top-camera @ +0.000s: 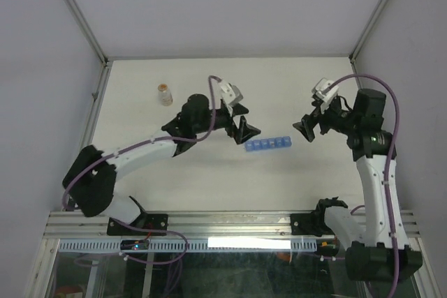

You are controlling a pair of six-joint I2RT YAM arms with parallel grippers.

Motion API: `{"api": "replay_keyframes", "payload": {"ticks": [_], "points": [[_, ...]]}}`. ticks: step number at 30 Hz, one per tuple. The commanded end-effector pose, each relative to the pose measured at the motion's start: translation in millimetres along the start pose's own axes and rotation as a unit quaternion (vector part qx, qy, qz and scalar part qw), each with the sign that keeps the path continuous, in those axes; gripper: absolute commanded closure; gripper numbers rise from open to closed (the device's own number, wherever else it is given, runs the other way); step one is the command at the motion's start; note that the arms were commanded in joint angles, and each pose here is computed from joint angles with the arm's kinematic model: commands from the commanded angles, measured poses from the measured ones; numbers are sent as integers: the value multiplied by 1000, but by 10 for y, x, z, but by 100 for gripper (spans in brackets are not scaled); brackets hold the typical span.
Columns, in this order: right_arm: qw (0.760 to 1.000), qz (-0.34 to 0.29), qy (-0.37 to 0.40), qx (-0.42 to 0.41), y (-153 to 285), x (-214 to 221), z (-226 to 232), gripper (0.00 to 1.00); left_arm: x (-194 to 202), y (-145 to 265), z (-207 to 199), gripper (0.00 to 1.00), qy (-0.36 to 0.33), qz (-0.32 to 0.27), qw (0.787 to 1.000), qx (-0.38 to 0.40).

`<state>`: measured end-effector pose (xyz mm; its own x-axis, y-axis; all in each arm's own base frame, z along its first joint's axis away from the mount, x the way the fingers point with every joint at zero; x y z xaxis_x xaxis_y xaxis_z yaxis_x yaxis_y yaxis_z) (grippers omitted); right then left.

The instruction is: Sort the pills into containers

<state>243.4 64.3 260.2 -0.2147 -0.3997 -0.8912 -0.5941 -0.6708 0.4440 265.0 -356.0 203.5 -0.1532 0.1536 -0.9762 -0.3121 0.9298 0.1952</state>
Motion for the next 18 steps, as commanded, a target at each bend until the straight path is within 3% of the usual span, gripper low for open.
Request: {"api": "replay_keyframes", "payload": {"ticks": [1,5,11,18], "points": [[982,-117,-17,144,517,-694,-97,1,-983,660,-169,1,76,-156,985,-2],[974,-150,-60,161,818,-1061,29,1,-1368,1147,-325,1,102,-206,973,-7],[970,-202,-26,135,1181,-1477,368,1,-1801,1718,-585,1,97,-239,966,-26],[958,-240,-62,143,1368,-1742,435,1,-1994,2289,-775,1,71,-256,961,-72]]}}
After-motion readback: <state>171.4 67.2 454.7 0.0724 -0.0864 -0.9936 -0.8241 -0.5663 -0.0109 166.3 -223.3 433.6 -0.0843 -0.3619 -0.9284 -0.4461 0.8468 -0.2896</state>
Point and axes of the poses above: each gripper's point midway between its finger pads, its own y axis back along the fingers, its own z axis along the line the jaws close on, x = y × z, the point moved 4 cm from there along y, back along the fingers, and after that the axes turned 3 degrees about -y, right-handed, at the moved point
